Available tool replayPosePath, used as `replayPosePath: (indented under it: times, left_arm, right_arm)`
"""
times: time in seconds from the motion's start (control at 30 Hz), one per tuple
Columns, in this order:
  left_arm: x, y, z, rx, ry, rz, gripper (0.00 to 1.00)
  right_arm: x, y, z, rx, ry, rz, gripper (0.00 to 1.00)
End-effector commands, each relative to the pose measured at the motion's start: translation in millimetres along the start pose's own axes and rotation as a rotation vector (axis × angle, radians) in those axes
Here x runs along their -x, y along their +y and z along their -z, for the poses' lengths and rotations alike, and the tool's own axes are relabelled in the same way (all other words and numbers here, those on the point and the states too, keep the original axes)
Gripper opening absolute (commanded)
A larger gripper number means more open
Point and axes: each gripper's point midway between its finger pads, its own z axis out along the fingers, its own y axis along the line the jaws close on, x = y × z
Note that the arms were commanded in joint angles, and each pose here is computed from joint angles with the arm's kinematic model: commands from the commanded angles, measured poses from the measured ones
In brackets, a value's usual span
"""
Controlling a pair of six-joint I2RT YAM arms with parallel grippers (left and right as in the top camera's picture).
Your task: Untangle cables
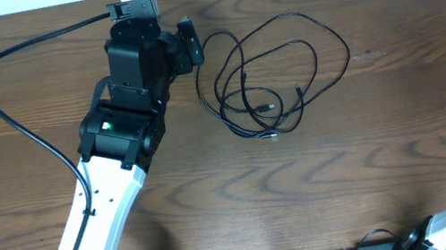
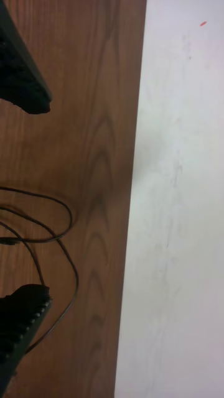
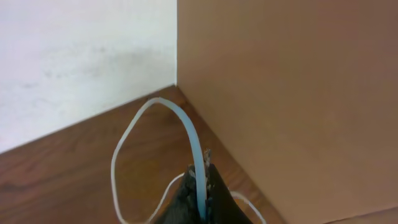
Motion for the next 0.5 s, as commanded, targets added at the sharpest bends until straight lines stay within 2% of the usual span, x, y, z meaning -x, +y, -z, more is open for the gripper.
replayPosePath:
  times: [0.0, 0.03, 0.07, 0.1, 0.13, 0.17, 0.2, 0.3, 0.47]
  left_arm:
    - [3, 1, -1, 0.004, -0.009, -0.001, 0.92]
    - [3, 1, -2, 0.004, -0.010, -0.001, 0.92]
    - [3, 1, -2, 0.003, -0.011, 0.000, 0.92]
    - [3, 1, -2, 0.004, -0.010, 0.000, 0.92]
    - [3, 1, -2, 0.004, -0.010, 0.000, 0.92]
    - [3, 1, -2, 0.004, -0.010, -0.001, 0.92]
    - [3, 1, -2, 0.004, -0.010, 0.000, 0.92]
    - [3, 1, -3, 0.004, -0.009, -0.001, 0.92]
    - [2, 1, -3, 0.004, -0.008, -0.001, 0.92]
  right_arm:
    - [-57, 13, -50, 0.019, 0.117, -0.046, 0.01]
    - [-64, 14, -55, 0.020, 0.132, -0.055, 0.01]
    - [-79, 16, -65, 0.022, 0.162, -0.073, 0.07]
    - [-88, 17, -69, 0.025, 0.181, -0.081, 0.18]
    - [-104, 22, -77, 0.043, 0.218, -0.087, 0.61]
    - [-117, 25, -82, 0.055, 0.251, -0.090, 0.88]
    - [-133, 27, -85, 0.058, 0.297, -0.102, 0.99]
    - [-149, 31, -81, 0.069, 0.361, -0.122, 0.99]
    - [-142, 55, -61, 0.212, 0.390, -0.154, 0.99]
